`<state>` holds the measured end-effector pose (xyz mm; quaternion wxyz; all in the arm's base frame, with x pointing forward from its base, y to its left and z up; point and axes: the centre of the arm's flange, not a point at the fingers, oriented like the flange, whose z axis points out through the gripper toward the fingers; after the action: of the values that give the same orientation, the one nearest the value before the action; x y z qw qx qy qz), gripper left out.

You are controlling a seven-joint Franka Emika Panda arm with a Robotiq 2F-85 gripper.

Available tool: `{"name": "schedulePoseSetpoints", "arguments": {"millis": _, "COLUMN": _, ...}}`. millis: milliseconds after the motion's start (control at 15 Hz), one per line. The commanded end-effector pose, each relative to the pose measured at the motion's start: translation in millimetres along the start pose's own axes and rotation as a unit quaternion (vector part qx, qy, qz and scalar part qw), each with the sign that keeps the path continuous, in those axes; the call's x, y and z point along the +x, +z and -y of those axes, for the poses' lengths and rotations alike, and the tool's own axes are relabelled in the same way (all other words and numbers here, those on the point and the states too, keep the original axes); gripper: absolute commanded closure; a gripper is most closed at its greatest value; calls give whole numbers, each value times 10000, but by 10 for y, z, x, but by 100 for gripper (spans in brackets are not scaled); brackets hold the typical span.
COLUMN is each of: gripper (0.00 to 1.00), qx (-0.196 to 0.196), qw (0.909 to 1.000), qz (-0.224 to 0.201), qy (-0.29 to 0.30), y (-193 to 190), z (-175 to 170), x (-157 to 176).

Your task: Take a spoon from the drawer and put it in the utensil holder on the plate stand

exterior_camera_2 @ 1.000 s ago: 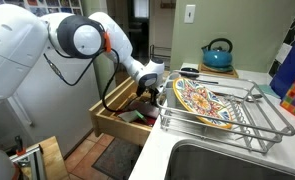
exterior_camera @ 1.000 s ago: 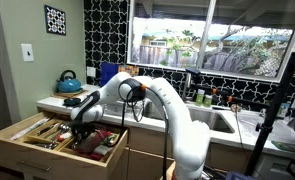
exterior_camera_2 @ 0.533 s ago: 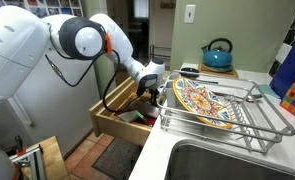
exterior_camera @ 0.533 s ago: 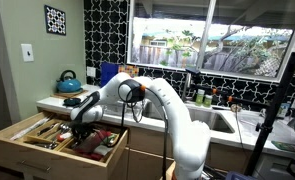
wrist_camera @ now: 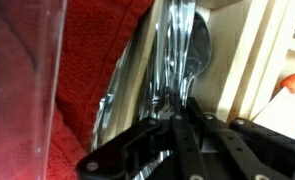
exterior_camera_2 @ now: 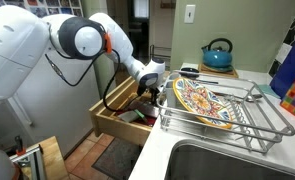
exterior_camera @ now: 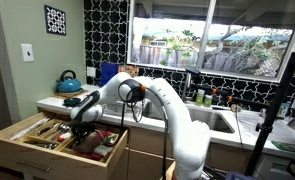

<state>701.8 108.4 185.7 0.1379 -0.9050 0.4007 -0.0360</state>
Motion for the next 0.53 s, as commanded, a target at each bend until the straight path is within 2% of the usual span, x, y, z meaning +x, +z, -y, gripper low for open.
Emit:
{"name": "schedulePoseSetpoints", "arguments": {"millis": 0, "gripper": 98, "qx": 95, "qw": 9999, "qz": 41, "qy": -42, "y": -155, "z": 42, "x": -59}}
{"name": "schedulePoseSetpoints", "arguments": {"millis": 467, "gripper": 98, "qx": -17, "qw": 9999, "qz": 125, "qy": 86, "y": -341, "z": 11, "x": -136}}
